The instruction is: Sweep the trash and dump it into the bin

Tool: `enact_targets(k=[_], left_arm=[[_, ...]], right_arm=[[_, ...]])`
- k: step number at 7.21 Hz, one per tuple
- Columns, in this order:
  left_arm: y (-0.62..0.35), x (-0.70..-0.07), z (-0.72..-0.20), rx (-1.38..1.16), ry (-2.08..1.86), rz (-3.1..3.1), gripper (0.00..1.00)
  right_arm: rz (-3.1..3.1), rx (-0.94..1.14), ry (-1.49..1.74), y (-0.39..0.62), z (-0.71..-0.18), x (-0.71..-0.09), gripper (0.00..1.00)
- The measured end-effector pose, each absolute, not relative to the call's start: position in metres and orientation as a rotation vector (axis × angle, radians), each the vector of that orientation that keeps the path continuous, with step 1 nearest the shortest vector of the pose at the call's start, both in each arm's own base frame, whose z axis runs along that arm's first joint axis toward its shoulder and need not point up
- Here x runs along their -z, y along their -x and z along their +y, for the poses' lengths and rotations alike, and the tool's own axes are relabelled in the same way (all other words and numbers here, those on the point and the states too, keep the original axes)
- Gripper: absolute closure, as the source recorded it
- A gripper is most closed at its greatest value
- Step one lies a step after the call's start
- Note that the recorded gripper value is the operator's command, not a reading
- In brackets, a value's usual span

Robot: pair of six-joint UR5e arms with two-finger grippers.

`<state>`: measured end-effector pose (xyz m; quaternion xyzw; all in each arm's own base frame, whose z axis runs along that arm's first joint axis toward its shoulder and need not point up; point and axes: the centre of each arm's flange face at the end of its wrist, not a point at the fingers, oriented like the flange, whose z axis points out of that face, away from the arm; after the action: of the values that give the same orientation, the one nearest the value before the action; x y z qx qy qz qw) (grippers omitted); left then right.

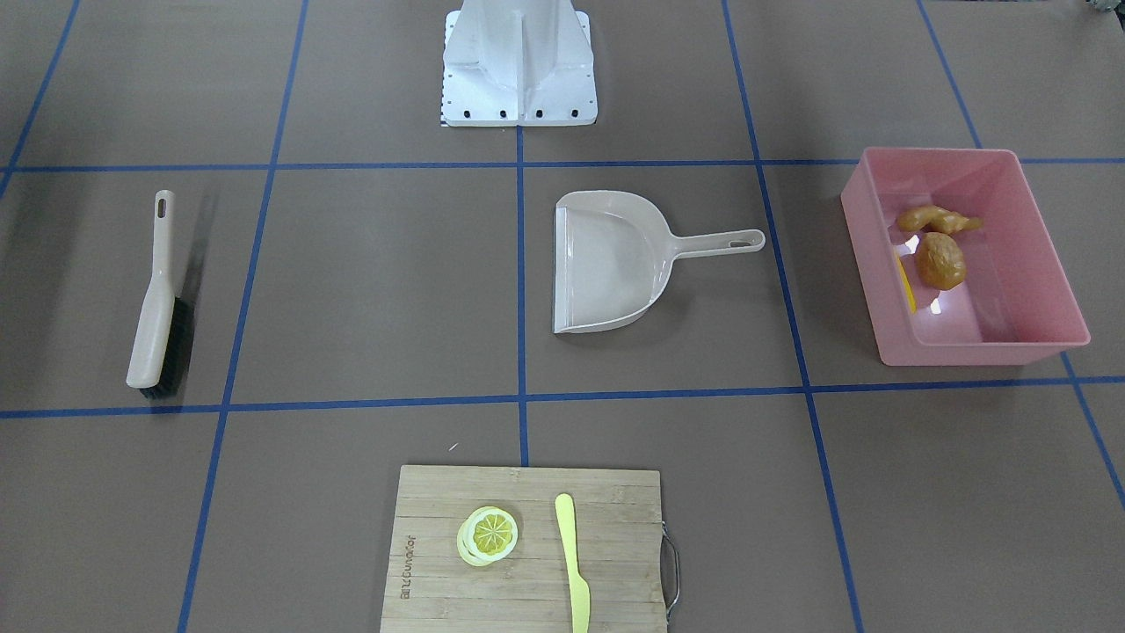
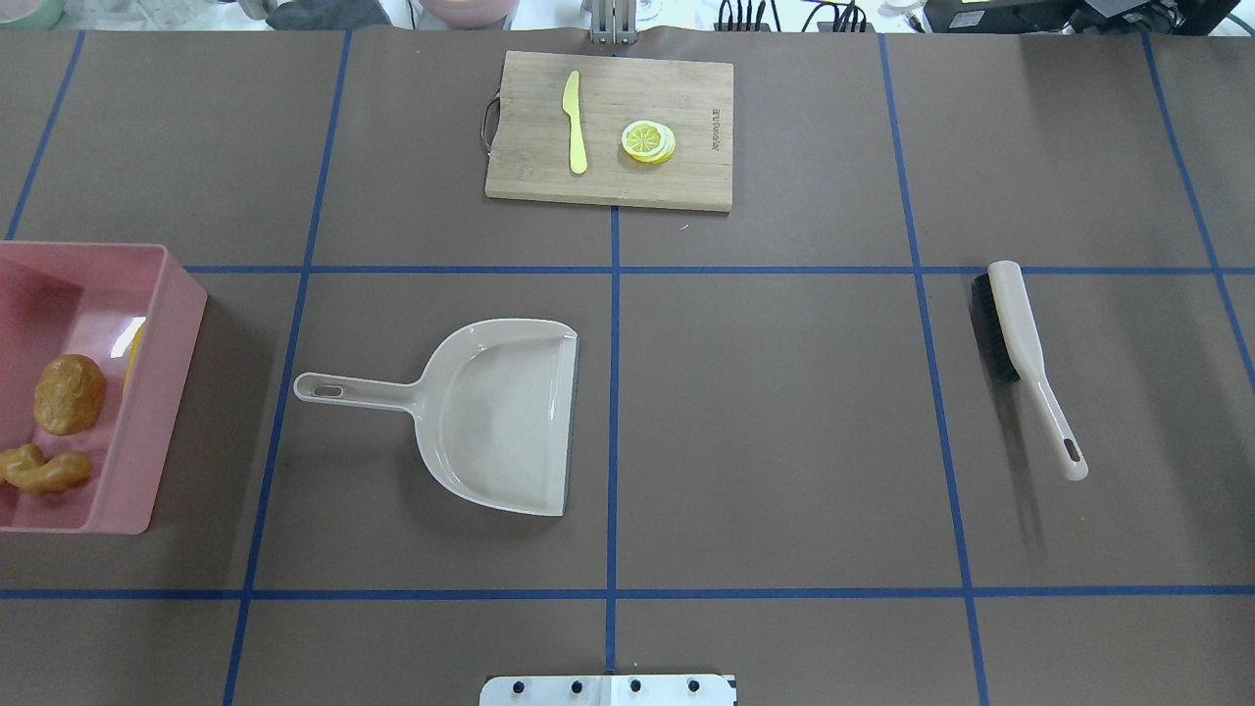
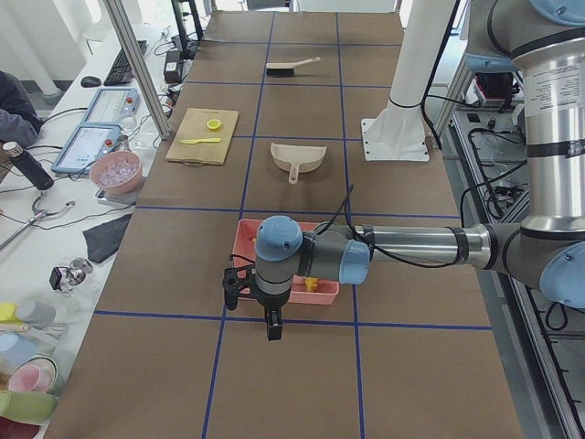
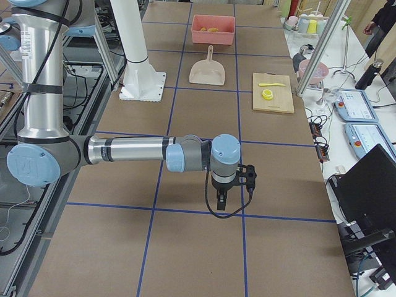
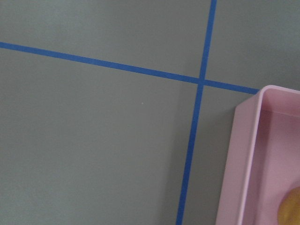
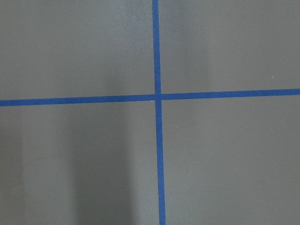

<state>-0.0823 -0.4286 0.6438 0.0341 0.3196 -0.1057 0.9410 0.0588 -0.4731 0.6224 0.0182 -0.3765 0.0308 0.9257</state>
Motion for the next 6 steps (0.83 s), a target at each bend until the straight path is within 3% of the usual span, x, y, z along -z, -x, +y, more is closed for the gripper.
enact_targets(k=[6], left_arm=[[0.084, -0.653, -0.421, 0.228, -0.049, 0.666, 0.01]], right_arm=[[-0.768, -0.065, -0.034, -0.059, -0.473, -0.625, 0.00]])
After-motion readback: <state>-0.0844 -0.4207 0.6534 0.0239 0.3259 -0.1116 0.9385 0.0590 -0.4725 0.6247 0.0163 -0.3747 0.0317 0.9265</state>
